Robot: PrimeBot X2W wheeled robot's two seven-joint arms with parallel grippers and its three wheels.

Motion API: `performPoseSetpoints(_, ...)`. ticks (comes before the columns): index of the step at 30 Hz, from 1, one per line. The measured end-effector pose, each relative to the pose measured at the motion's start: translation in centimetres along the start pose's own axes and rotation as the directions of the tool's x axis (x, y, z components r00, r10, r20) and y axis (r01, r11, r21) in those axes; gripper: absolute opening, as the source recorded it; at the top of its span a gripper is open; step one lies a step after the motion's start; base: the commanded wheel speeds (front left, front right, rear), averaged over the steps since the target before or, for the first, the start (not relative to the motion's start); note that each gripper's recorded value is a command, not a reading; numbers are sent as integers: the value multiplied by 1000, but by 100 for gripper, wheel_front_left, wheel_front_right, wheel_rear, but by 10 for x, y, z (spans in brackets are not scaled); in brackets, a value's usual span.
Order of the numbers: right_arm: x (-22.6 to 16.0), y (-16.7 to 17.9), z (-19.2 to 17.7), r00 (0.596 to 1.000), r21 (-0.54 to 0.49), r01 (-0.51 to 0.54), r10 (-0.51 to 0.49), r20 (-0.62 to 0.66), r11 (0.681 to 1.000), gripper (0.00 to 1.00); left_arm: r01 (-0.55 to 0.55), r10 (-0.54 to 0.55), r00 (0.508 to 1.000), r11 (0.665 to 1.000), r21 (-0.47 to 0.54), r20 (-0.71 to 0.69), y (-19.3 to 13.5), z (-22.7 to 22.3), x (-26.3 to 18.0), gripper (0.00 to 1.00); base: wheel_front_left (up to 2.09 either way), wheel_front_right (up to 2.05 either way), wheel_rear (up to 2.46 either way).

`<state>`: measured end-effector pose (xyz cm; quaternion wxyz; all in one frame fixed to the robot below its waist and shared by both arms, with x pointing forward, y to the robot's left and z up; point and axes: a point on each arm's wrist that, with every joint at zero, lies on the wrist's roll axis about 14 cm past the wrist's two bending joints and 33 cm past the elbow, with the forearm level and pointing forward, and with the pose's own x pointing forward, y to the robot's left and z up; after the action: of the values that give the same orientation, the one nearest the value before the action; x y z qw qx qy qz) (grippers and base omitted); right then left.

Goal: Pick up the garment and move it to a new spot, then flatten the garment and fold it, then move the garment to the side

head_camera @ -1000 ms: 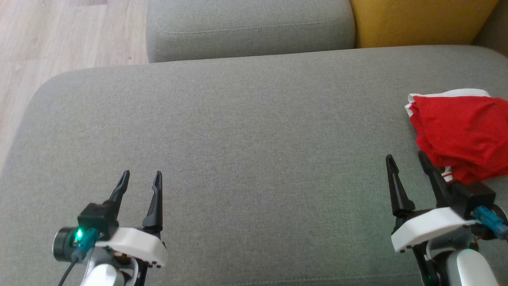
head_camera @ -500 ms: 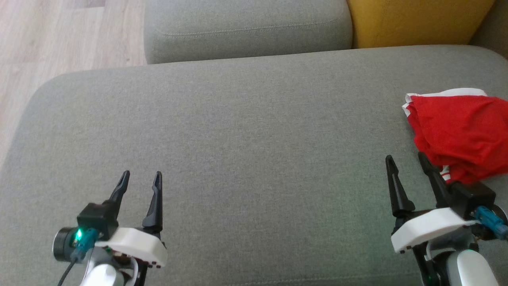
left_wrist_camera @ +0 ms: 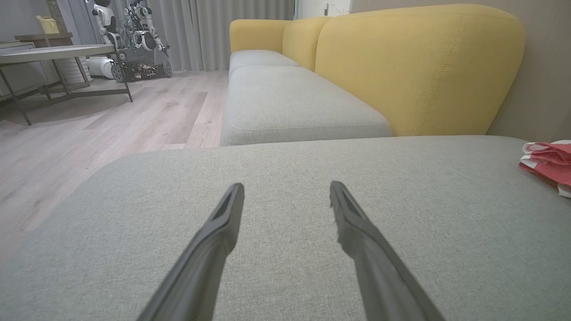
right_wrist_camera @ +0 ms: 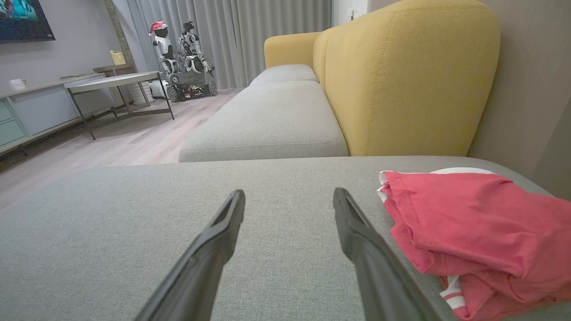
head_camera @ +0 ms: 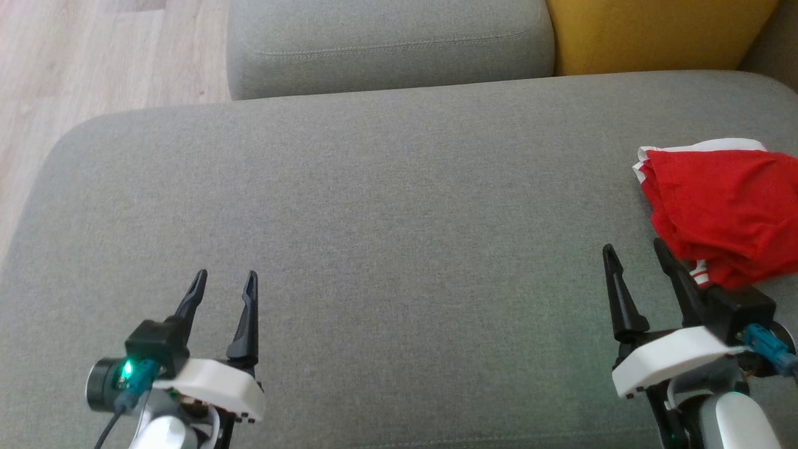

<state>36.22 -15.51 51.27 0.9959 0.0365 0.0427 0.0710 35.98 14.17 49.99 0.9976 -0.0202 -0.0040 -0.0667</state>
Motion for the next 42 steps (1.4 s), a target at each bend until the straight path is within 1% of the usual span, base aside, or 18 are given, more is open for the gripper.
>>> performPoseSetpoints(10, 0, 0, -1, 1000, 5, -1, 1, -4, 1000, 100, 11, -11, 1000, 1000, -5, -9, -2, -2, 0, 100, 0, 0, 0)
performPoseSetpoints(11, 0, 0, -4, 1000, 7, 0, 0, -11, 1000, 0, 10, -10, 1000, 1000, -9, -15, -3, -4, 0, 0, 0, 0, 0)
performPoseSetpoints(15, -9, -2, -37, 994, 24, 11, -9, -109, 1000, 0, -4, 2, 994, 1000, -22, -108, -6, -35, -14, 0, 0, 0, 0)
performPoseSetpoints(17, -13, -2, -45, 991, 47, 17, -10, -132, 999, 0, -15, 8, 990, 999, -44, -142, -6, -44, -21, 0, 0, 0, 0)
performPoseSetpoints(28, -12, -2, -46, 992, 181, 29, -6, -124, 983, 0, -54, 25, 984, 984, -168, -174, -1, -46, -18, 0, 0, 0, 0)
performPoseSetpoints(32, -13, -2, -47, 992, 216, 33, -6, -124, 976, 0, -71, 35, 982, 978, -196, -183, 2, -48, -18, 0, 0, 0, 0)
performPoseSetpoints(37, -12, -3, -47, 993, 286, 41, -7, -120, 957, 0, -103, 46, 977, 958, -268, -210, 4, -52, -17, 0, 0, 0, 0)
performPoseSetpoints(42, -12, -4, -47, 993, 343, 47, -8, -115, 938, 0, -122, 50, 973, 941, -317, -227, 7, -54, -17, 0, 0, 0, 0)
